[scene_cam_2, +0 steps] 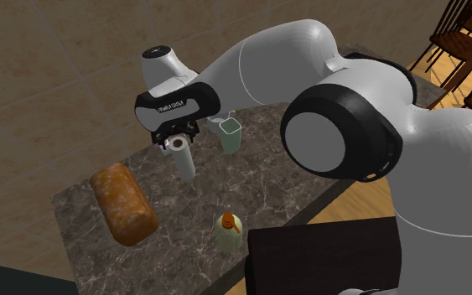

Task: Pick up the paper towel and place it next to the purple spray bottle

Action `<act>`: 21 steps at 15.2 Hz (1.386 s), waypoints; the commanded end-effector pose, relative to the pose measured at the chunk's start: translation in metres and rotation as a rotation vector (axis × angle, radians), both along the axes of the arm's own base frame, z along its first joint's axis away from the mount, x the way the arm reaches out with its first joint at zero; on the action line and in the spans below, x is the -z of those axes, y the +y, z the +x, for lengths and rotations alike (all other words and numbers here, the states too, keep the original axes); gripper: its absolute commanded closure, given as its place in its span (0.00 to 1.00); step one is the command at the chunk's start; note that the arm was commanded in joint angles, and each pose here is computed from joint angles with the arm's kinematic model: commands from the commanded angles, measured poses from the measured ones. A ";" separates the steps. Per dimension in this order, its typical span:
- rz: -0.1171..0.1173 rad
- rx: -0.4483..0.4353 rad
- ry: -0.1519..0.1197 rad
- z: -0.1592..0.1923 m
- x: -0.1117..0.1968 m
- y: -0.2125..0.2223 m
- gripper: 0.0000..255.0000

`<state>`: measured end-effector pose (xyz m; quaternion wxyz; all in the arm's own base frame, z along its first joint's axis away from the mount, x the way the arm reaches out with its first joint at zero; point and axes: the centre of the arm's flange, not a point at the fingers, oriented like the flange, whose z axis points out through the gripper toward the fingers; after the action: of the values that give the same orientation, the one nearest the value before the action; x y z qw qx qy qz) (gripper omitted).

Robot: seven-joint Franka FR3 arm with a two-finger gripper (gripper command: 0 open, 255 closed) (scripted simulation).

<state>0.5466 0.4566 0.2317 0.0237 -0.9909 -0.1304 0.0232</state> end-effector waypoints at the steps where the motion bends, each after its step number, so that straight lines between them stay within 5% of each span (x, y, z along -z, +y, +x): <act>1: 0.000 0.000 0.000 0.000 0.000 0.000 1.00; 10: 0.000 0.000 0.000 0.000 0.000 0.000 1.00; 21: 0.000 0.000 0.000 0.000 -0.058 0.000 1.00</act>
<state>0.5460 0.4565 0.2844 0.0238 -0.9909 -0.1304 0.0231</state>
